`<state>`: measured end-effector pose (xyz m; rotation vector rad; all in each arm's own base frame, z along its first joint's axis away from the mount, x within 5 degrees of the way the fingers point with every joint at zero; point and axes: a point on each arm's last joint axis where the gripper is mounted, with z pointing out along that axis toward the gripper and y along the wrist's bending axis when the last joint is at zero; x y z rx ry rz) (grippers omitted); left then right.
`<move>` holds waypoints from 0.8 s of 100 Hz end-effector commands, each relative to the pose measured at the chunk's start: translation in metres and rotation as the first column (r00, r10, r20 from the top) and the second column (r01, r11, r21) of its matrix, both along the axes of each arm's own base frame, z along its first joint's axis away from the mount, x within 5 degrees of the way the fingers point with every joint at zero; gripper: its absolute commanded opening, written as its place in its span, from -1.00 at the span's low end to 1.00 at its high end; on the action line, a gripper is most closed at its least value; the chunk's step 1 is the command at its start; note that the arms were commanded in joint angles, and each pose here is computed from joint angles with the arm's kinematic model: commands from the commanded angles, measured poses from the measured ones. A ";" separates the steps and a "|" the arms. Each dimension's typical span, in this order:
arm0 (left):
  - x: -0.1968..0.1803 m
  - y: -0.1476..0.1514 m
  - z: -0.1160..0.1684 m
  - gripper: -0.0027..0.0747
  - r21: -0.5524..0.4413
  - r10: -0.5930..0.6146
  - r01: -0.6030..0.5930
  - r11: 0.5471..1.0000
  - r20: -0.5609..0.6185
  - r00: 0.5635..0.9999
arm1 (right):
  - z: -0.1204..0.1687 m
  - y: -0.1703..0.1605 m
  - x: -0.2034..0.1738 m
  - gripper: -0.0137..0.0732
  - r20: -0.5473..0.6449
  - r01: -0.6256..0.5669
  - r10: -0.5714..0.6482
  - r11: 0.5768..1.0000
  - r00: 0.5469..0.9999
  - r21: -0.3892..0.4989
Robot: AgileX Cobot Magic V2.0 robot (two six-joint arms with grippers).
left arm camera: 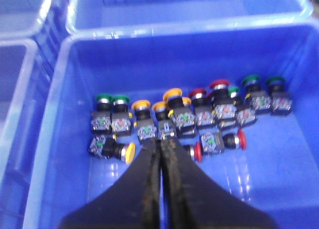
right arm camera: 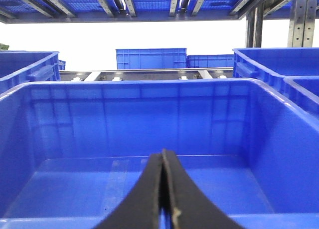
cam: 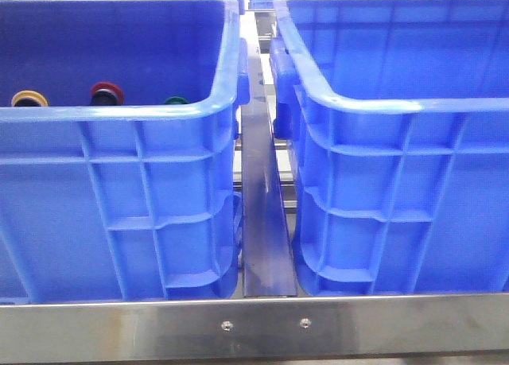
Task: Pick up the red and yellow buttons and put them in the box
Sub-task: 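Lower the left gripper into the button bin toward a red-capped button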
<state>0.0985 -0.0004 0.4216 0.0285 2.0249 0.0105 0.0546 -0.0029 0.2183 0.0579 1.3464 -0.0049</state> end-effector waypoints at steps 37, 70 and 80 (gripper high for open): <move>0.042 -0.003 0.000 -0.63 -0.031 -0.023 0.021 0.999 -0.062 0.998 | 0.006 0.000 -0.004 -0.85 0.095 0.007 -0.006 1.000 0.996 -0.011; 0.042 -0.006 0.001 0.59 -0.079 -0.037 0.032 0.996 -0.060 0.998 | 0.006 0.000 -0.004 -0.85 0.095 0.007 -0.006 1.000 0.996 -0.011; 0.049 -0.011 -0.002 0.58 -0.115 -0.075 0.066 0.991 -0.071 0.995 | 0.006 0.000 -0.004 -0.85 0.095 0.007 -0.006 1.000 0.996 -0.011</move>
